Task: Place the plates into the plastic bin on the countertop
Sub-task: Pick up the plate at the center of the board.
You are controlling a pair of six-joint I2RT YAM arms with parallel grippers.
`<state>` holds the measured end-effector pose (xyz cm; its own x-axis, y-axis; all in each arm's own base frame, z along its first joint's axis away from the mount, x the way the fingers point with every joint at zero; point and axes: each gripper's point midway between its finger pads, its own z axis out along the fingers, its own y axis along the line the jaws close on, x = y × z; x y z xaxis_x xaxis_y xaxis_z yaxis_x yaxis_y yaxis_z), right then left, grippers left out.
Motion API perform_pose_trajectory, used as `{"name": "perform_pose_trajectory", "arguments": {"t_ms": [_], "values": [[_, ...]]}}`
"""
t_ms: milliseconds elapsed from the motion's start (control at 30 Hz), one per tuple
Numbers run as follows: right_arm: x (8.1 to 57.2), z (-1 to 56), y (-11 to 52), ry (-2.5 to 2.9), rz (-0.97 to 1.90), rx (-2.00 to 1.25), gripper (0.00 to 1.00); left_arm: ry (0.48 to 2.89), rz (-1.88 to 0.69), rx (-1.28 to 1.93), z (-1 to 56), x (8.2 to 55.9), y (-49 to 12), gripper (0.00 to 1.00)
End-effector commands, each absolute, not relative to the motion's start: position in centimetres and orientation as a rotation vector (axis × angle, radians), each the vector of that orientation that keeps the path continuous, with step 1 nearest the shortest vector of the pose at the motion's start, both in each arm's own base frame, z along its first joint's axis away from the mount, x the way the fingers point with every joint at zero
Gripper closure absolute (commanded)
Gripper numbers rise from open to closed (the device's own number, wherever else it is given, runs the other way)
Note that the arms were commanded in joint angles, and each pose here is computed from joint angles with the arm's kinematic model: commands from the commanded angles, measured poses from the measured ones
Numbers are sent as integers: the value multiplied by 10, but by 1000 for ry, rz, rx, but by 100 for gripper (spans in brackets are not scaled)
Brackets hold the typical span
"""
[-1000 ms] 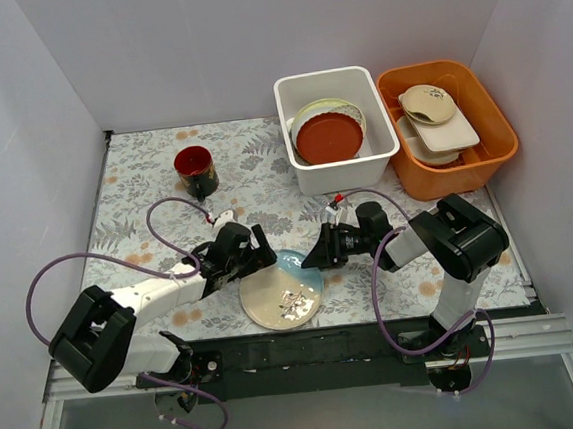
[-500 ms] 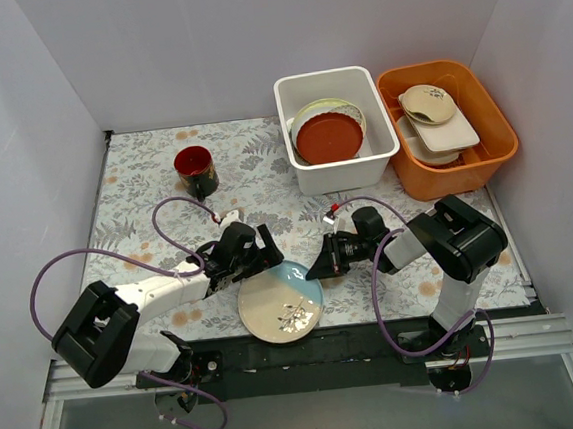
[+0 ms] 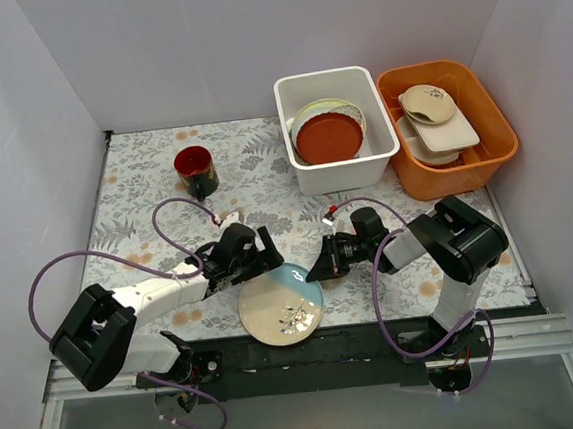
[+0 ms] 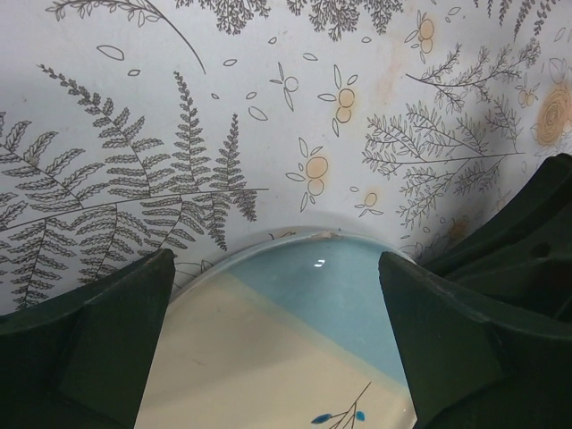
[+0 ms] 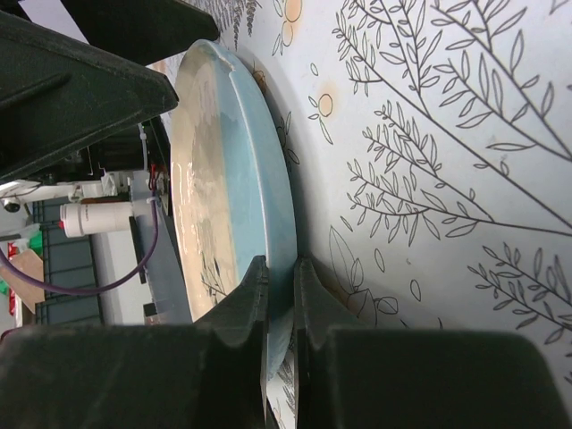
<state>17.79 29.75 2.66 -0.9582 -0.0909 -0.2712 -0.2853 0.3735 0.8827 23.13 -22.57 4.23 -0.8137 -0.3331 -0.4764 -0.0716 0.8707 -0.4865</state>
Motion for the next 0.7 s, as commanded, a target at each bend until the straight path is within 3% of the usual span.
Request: {"name": "perform_pose_trajectory", "arguments": {"t_ms": [0,667], "values": [[189,66,311,2313,1696,-445,99,2461,-606,-293,53,228,-222,2],[197,82,307,2298,1657,-470,99,2399,-614,-322,73,230,-215,2]]}}
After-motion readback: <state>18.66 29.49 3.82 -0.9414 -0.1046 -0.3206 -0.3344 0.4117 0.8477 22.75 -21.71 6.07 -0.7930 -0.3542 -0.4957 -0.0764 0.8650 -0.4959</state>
